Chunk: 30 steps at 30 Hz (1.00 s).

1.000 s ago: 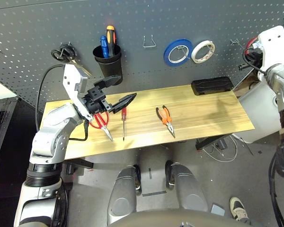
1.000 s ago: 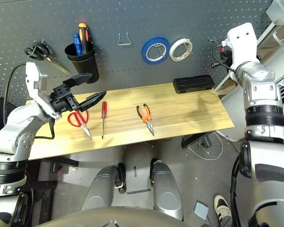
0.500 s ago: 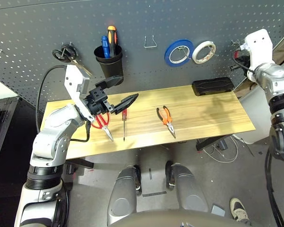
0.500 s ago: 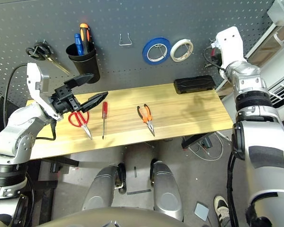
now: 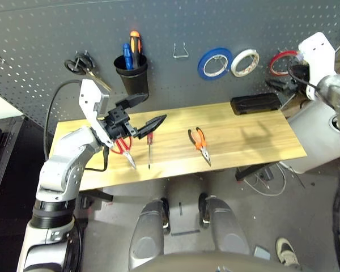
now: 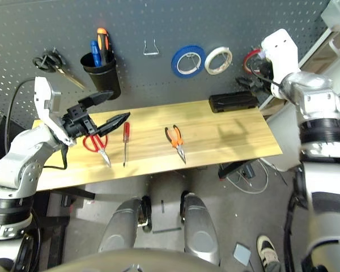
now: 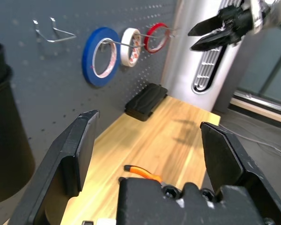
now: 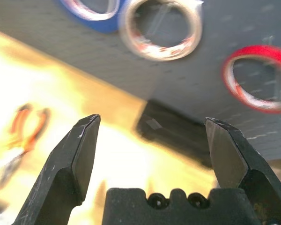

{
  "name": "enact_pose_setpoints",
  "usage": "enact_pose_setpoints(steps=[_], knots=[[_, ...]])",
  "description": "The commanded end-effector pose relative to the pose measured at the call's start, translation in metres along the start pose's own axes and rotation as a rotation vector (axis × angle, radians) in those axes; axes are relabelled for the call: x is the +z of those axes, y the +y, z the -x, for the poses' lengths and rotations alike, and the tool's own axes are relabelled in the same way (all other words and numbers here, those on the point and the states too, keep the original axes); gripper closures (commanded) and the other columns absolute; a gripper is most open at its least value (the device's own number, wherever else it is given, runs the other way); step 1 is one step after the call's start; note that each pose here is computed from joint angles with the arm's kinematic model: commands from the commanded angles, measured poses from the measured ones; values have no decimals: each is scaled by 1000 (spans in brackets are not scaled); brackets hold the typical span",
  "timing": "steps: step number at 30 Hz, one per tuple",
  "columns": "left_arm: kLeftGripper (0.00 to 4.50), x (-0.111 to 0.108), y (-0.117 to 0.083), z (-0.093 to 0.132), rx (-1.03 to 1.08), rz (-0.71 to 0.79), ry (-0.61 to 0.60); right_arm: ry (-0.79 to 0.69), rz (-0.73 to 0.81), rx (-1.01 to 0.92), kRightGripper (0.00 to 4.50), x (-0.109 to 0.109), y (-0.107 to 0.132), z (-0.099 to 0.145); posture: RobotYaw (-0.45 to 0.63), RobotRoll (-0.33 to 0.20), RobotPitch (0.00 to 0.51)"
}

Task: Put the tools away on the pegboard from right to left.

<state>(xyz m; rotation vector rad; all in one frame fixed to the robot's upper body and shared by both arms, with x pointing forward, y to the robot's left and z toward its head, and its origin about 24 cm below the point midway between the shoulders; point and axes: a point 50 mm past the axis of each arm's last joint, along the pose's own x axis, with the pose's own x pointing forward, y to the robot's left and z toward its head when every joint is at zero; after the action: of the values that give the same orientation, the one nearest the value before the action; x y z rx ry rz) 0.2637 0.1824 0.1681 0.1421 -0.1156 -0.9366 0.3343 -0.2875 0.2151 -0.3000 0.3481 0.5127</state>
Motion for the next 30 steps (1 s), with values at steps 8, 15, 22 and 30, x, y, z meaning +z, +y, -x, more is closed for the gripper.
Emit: enact_pose_setpoints(steps=[8, 15, 22, 30], knots=[[0, -22, 4, 15, -43, 50, 130, 175, -110, 188, 43, -24, 71, -36, -58, 0, 134], [0, -27, -5, 15, -57, 82, 142, 331, -209, 107, 43, -51, 118, -82, -48, 0, 157], [0, -30, -16, 16, -74, 107, 156, 529, -381, -62, 43, -75, 164, -117, -36, 0, 178], [0, -31, -24, 20, -87, 137, 174, 581, -406, -100, 43, -82, 189, -137, -27, 0, 210]])
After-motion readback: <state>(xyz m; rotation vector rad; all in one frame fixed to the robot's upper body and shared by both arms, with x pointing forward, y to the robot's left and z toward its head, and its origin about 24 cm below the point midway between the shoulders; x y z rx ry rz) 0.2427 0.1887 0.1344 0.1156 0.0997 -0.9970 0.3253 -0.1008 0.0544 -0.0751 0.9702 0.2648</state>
